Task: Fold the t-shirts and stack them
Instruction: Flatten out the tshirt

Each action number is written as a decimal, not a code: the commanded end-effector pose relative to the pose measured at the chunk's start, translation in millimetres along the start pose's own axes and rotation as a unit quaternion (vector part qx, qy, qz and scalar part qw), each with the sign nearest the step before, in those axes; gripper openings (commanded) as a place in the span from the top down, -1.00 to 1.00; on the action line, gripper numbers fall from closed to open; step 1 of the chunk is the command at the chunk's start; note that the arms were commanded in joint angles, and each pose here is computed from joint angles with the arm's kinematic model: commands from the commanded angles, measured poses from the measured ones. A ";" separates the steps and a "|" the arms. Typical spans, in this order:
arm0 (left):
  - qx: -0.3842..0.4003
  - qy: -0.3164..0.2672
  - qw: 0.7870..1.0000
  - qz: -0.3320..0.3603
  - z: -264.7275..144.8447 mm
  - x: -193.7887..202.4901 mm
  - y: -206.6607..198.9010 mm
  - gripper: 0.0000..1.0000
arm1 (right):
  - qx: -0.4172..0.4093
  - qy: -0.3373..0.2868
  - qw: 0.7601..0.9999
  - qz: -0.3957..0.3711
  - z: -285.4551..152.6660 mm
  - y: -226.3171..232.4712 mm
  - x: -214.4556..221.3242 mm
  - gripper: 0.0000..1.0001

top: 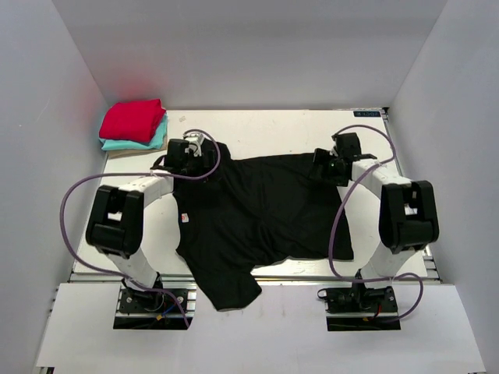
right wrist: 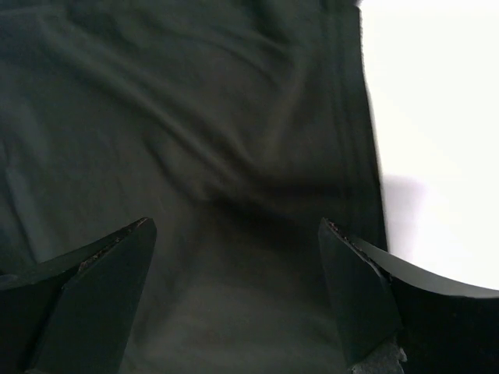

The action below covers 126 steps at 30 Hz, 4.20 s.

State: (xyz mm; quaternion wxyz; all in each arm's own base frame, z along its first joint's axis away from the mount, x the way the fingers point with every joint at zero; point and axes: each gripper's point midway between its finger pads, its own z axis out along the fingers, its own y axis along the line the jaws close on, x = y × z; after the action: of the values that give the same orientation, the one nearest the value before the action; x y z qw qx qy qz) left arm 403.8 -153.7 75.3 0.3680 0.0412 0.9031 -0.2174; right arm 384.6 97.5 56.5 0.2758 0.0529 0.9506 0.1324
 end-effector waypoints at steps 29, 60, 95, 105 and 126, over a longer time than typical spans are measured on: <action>0.046 -0.053 0.993 0.091 168.8 -167.6 38.5 -1.00 | 0.006 -0.106 0.992 -0.073 77.9 7.0 -208.2 -0.81; 0.110 0.088 0.990 0.024 -58.6 95.9 -80.4 -1.00 | 0.112 -0.003 0.988 0.104 -64.7 -62.9 86.5 -0.52; -0.186 0.344 0.914 -0.106 -131.9 255.8 5.0 -1.00 | 0.211 0.071 0.964 0.145 -131.7 -78.6 73.7 1.00; -0.180 0.321 0.924 -0.103 -144.3 226.3 -6.9 -1.00 | 0.269 0.125 0.944 0.145 -125.4 -107.1 116.6 0.20; -0.184 0.042 0.982 0.004 -48.6 -21.5 -34.3 -1.00 | 0.047 -0.065 0.996 -0.033 -68.2 2.5 -58.9 -0.56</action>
State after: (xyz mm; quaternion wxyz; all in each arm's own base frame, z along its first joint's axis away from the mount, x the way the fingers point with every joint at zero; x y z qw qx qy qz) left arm 337.9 -176.1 125.2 0.2900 0.0028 0.9518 -0.0999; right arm 354.3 69.7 126.5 0.2865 0.0789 0.9503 0.0927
